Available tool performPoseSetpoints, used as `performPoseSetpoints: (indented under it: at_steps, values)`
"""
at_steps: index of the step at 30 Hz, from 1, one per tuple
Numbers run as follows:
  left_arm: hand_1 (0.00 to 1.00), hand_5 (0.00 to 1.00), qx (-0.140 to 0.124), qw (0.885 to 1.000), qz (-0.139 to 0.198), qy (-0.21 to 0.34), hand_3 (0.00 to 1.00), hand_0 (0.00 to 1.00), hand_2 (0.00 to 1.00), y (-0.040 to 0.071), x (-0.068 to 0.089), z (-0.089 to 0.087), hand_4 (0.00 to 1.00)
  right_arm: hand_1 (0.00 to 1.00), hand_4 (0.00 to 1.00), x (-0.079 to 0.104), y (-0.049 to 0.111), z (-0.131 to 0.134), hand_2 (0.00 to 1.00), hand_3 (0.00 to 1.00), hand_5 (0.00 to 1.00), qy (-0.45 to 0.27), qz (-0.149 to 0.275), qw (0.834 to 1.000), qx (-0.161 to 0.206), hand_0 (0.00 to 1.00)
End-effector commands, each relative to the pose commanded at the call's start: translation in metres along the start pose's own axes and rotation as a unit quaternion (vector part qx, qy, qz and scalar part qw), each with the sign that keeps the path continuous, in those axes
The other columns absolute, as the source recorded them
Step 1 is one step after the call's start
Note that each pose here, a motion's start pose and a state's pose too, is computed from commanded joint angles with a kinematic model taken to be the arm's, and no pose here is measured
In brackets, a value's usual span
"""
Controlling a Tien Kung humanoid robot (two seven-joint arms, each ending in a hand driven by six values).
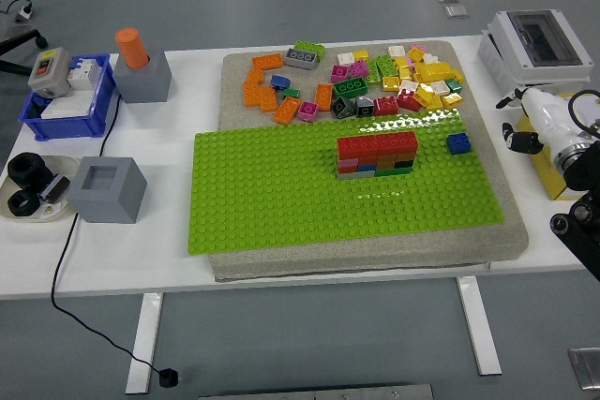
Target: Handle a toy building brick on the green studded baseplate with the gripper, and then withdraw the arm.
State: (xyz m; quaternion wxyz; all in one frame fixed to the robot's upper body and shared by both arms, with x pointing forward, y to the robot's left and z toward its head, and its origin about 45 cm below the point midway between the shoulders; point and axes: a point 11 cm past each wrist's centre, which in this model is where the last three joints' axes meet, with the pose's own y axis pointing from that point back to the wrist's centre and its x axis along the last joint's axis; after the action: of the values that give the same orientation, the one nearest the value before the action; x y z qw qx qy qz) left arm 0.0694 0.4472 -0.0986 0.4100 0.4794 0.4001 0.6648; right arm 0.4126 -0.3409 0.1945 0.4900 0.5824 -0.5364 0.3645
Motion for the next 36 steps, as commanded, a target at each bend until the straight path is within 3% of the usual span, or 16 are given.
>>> performPoseSetpoints:
  at_steps: [7, 16, 17, 22, 23, 36]
  values:
    - [0.588, 0.219, -0.002, 1.000, -0.001, 0.000, 0.580, 0.632, 0.563, 0.000, -0.001, 0.003, 0.625, 0.822, 0.497, -0.010, -0.004, -0.017, 0.866, 0.660, 0.002, 0.029, -0.020, 0.999, 0.021, 0.776]
    - [0.588, 0.219, -0.003, 1.000, -0.002, 0.001, 0.580, 0.632, 0.563, 0.000, -0.002, 0.004, 0.625, 0.829, 0.543, -0.017, -0.005, -0.025, 0.886, 0.676, 0.002, 0.056, -0.045, 0.997, 0.017, 0.772]
    - [0.587, 0.218, -0.004, 1.000, -0.002, 0.001, 0.580, 0.631, 0.563, 0.000, -0.003, 0.004, 0.625, 0.839, 0.699, -0.016, -0.006, -0.026, 0.909, 0.727, 0.002, 0.059, -0.046, 0.997, 0.017, 0.781]
    - [0.587, 0.218, -0.005, 1.000, -0.002, 0.000, 0.580, 0.631, 0.563, 0.000, -0.003, 0.006, 0.625, 0.839, 0.699, -0.014, -0.008, -0.029, 0.909, 0.727, 0.002, 0.070, -0.050, 0.996, 0.015, 0.781]
    - [0.588, 0.217, -0.005, 1.000, -0.002, 0.000, 0.581, 0.632, 0.564, 0.000, -0.003, 0.006, 0.626, 0.849, 0.740, -0.014, -0.008, -0.030, 0.927, 0.784, 0.011, 0.073, -0.051, 0.996, 0.014, 0.792]
    - [0.588, 0.219, -0.006, 1.000, -0.001, 0.000, 0.580, 0.631, 0.564, 0.000, -0.002, 0.008, 0.625, 0.858, 0.744, -0.013, -0.017, -0.034, 0.935, 0.788, 0.021, 0.119, -0.071, 0.990, 0.012, 0.796]
